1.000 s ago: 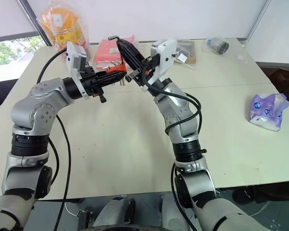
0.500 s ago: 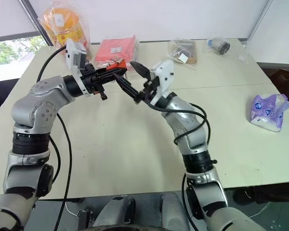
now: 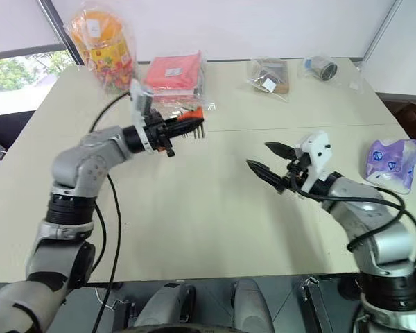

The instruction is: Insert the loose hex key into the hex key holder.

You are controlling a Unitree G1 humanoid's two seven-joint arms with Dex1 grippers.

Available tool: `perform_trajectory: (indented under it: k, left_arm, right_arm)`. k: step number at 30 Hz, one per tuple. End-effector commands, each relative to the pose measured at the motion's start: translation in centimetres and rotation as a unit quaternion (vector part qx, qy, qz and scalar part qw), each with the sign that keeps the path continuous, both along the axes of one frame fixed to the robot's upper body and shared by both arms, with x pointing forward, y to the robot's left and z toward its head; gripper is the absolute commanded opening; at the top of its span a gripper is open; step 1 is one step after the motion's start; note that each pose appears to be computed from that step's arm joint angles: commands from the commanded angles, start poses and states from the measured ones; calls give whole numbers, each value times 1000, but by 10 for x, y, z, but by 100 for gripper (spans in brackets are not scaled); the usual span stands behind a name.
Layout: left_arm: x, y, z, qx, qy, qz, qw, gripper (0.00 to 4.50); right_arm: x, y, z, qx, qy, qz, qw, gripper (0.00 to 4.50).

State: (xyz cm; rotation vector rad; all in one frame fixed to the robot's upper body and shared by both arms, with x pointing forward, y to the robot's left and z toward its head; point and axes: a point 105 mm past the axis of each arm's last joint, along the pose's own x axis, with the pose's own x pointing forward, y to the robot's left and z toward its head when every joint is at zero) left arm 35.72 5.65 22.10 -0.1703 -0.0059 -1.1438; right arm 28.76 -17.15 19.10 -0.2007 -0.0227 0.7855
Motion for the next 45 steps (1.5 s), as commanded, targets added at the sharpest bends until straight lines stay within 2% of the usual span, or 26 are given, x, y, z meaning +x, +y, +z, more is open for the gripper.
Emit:
perform_trajectory:
  k: [1,3,7,12,18,24,26,27,33,34,41,45]
  left_arm:
    - [4,-26,-4,-14,45,-29,998,0]
    - [4,-41,-18,-19,109,-50,993,0]
    - [1,-65,-34,-50,238,-80,967,0]
    - [-1,-81,-53,-64,359,-80,928,0]
    - [-8,-84,-90,-31,432,-54,900,0]
    - [-17,-82,-110,-5,452,-41,891,0]
    - [-18,-79,-118,4,457,-29,889,91]
    - [-18,-78,-122,8,459,-24,888,118]
    - [-16,-70,-131,32,463,4,886,422]
    - [-13,-65,-133,38,462,16,886,444]
    - [0,-24,-122,75,426,69,899,444]
    - [5,0,-118,136,357,94,919,444]
  right_arm:
    - [-11,-6,14,-84,-44,7,995,346]
    - [-12,-11,13,-123,-52,1,991,346]
    - [-15,-12,14,-122,-57,-17,991,346]
    - [-19,-13,11,-121,-58,-35,990,346]
    - [-20,-12,8,-124,-62,-49,989,346]
    - [-17,-11,7,-126,-66,-50,989,346]
    - [-15,-9,7,-127,-70,-48,988,352]
    - [-14,-8,7,-126,-71,-46,988,352]
    - [-9,-7,6,-134,-76,-42,987,352]
    - [-8,-6,5,-134,-76,-41,987,352]
    - [-5,-6,1,-145,-72,-30,986,352]
    - [-1,-8,0,-152,-74,-26,985,352]
